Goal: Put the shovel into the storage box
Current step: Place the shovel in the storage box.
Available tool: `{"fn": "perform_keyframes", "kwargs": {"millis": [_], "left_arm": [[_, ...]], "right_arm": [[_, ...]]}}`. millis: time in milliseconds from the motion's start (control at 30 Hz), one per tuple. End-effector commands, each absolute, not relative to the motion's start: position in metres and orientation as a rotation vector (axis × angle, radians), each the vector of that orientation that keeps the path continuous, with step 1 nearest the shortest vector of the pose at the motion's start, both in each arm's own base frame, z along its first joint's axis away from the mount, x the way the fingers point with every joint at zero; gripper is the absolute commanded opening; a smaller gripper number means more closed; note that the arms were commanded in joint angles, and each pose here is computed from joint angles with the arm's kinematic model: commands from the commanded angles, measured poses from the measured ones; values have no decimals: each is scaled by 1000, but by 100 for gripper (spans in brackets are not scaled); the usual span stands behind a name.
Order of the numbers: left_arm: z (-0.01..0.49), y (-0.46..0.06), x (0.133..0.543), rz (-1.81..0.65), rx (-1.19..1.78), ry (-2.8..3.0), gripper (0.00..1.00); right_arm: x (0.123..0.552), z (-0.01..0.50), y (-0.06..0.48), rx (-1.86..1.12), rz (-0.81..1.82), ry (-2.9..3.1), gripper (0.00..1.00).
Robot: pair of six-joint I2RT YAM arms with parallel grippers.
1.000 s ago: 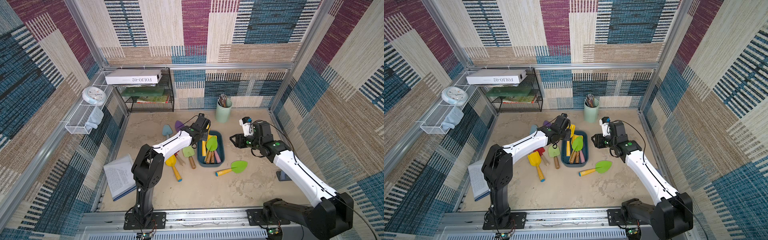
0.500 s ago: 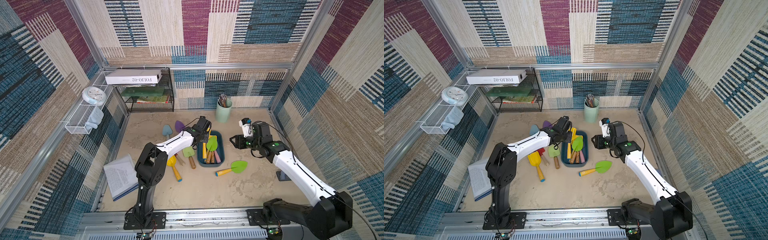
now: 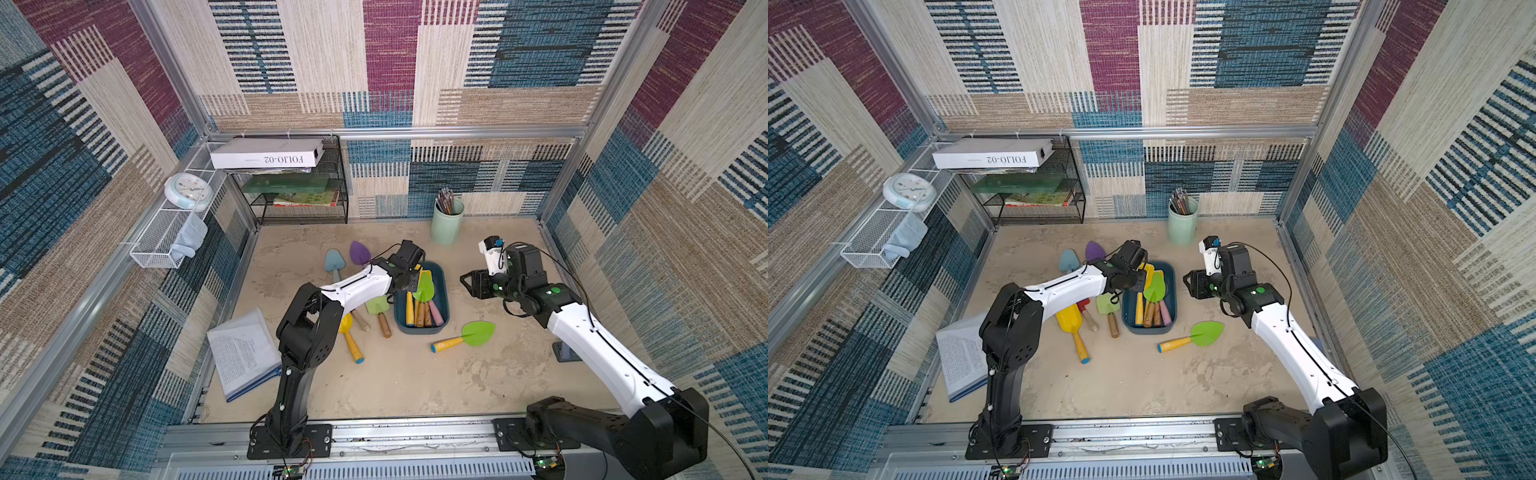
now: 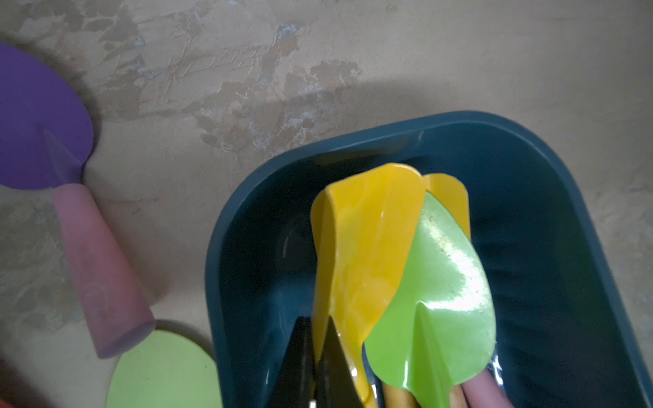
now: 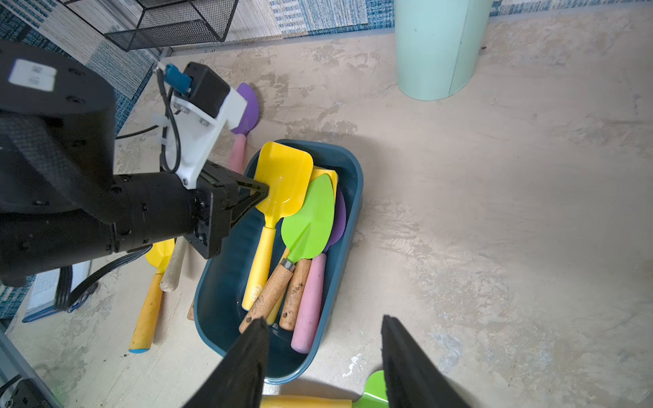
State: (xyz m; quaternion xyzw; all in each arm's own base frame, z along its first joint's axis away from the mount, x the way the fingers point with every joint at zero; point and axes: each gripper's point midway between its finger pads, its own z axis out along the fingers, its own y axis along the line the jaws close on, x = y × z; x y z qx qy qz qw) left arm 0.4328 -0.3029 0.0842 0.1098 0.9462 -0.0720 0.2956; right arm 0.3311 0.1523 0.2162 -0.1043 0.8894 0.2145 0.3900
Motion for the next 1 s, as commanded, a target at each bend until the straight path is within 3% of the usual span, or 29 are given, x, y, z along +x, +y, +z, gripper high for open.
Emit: {"fn": "perform_keyframes", "kwargs": {"millis": [0, 367, 633, 967], "left_arm": [[76, -304, 429, -193, 287, 2543, 0], [61, -307, 421, -174, 288, 2588, 0], [64, -305, 417, -156, 290, 2593, 46], [75, -306, 417, -138, 297, 2591, 54]], "right_arm": [[330, 215, 150, -270, 530, 2262, 56], [328, 213, 150, -279, 525, 2264, 56], [328, 211, 150, -280, 529, 2268, 56], [327, 212, 150, -293, 526, 2268, 56]]}}
